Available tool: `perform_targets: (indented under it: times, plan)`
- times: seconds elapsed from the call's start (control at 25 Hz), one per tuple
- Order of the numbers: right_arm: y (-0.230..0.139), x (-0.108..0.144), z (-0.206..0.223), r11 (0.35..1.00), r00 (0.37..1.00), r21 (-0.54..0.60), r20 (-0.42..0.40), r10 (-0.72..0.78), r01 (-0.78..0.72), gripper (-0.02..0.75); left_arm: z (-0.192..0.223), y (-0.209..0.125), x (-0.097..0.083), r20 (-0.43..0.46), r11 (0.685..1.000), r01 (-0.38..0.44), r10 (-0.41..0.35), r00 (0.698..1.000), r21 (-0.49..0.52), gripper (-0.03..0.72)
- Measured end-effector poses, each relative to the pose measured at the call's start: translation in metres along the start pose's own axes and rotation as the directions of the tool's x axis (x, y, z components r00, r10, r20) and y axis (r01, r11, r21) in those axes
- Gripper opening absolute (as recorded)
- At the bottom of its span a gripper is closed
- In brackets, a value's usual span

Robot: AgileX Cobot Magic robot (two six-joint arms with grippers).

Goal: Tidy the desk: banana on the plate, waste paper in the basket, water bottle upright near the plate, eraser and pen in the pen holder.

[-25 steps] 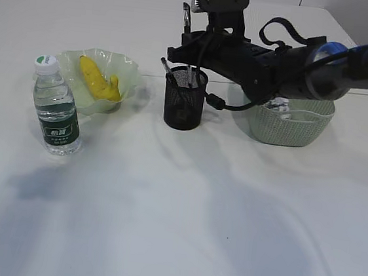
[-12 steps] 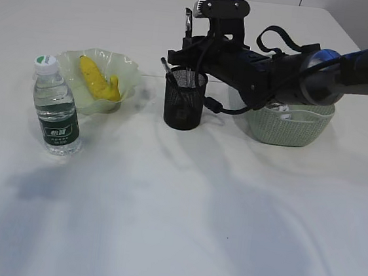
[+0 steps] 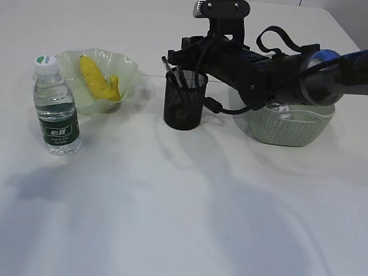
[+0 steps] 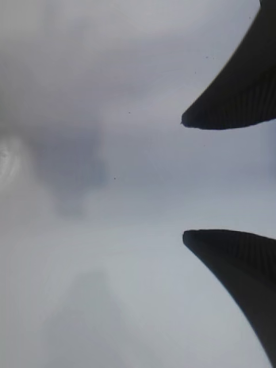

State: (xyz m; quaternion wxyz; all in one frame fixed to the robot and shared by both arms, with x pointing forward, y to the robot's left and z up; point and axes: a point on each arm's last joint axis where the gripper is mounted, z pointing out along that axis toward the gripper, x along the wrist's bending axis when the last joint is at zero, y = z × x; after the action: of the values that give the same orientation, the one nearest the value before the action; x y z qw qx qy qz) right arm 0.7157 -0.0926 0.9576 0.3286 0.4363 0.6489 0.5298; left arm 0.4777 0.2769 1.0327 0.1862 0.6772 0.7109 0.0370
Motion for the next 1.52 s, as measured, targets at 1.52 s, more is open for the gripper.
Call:
perform_targets:
  times: [1.52]
  plan:
    - [0.111,-0.044,-0.175,0.639,0.963,0.764,0.098,-0.25,0.089,0.165,-0.001,0.01,0.003,-0.041,0.994,-0.033,0.029,0.999,-0.104,0.395]
